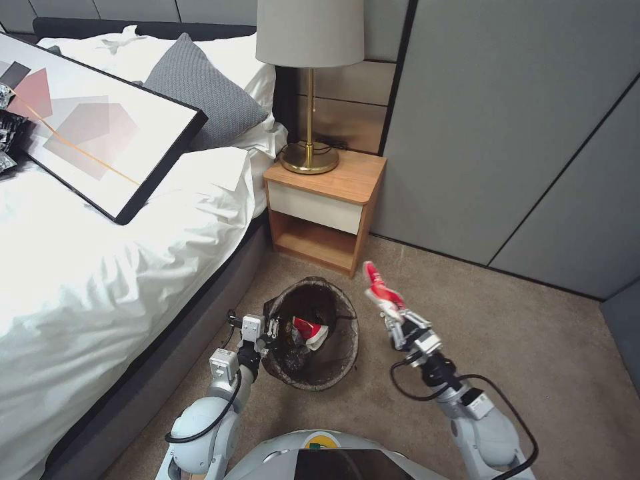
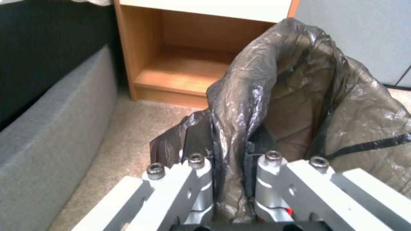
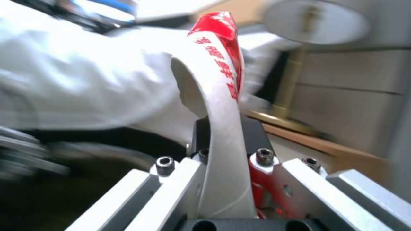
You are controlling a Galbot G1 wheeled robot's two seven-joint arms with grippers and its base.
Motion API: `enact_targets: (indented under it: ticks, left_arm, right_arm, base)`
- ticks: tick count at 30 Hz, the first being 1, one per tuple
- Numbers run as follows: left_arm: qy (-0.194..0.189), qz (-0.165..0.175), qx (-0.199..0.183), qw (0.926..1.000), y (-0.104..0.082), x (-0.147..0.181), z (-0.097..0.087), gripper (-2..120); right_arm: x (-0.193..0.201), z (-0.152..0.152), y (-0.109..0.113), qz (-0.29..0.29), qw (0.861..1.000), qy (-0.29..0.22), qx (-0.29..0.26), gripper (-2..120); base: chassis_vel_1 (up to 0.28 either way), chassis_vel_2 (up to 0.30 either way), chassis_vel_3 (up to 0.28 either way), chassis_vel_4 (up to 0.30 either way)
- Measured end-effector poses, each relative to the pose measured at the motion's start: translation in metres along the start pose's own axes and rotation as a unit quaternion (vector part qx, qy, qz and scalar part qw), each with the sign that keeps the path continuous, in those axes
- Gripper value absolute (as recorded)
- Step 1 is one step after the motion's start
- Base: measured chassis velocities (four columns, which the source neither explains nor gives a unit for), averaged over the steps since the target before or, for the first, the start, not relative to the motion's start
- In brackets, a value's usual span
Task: Pick up the trash bin, then pick up the garbage from the floor and place it into the trash bin.
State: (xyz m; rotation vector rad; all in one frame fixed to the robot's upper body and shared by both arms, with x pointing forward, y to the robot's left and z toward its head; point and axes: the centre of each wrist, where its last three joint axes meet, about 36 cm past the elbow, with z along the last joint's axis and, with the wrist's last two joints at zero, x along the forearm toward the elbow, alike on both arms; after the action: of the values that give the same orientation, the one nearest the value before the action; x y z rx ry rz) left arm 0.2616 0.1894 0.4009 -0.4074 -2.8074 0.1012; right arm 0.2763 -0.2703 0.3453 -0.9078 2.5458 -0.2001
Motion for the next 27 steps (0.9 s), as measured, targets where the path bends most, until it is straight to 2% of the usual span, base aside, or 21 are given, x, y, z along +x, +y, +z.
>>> enact_targets:
  ticks: [5,9,19,21,22,24,26,27]
  left_arm:
    - [-0.001,0.001,0.000,1.0000,0.000,0.000,-0.002,7]
    - [-0.002,0.002,0.001,1.0000,-0.002,0.000,-0.002,7]
    - [-0.004,0.003,0.001,1.0000,-0.003,0.001,-0.004,7]
    - [-0.004,0.003,0.001,1.0000,-0.003,0.001,-0.004,7]
    - [-0.004,0.003,0.001,1.0000,-0.003,0.001,-0.004,7]
    - [-0.004,0.003,0.002,1.0000,-0.003,0.001,-0.004,7]
    - [-0.004,0.003,0.002,1.0000,-0.003,0.001,-0.004,7]
    - [-0.004,0.002,0.002,1.0000,-0.003,0.001,-0.004,7]
  right_arm:
    - [-0.017,0.005,0.025,-0.050,0.998,-0.001,-0.030,0]
    - [-0.021,0.014,0.039,-0.066,0.997,0.009,-0.040,0]
    - [-0.015,0.029,0.054,-0.066,0.996,0.029,-0.050,0]
    - [-0.014,0.031,0.055,-0.062,0.996,0.035,-0.048,7]
    - [-0.014,0.031,0.055,-0.062,0.996,0.035,-0.048,7]
    - [-0.014,0.032,0.055,-0.061,0.996,0.037,-0.046,18]
    - [-0.014,0.033,0.055,-0.060,0.996,0.037,-0.045,22]
    - [-0.015,0.033,0.054,-0.060,0.997,0.037,-0.045,27]
  base:
    - [0.000,0.000,0.000,0.000]
    - [0.000,0.000,0.000,0.000]
    - [0.000,0.000,0.000,0.000]
    - [0.000,0.000,0.000,0.000]
    - [0.000,0.000,0.000,0.000]
    - [0.000,0.000,0.000,0.000]
    - [0.000,0.000,0.000,0.000]
    - [0.000,0.000,0.000,0.000]
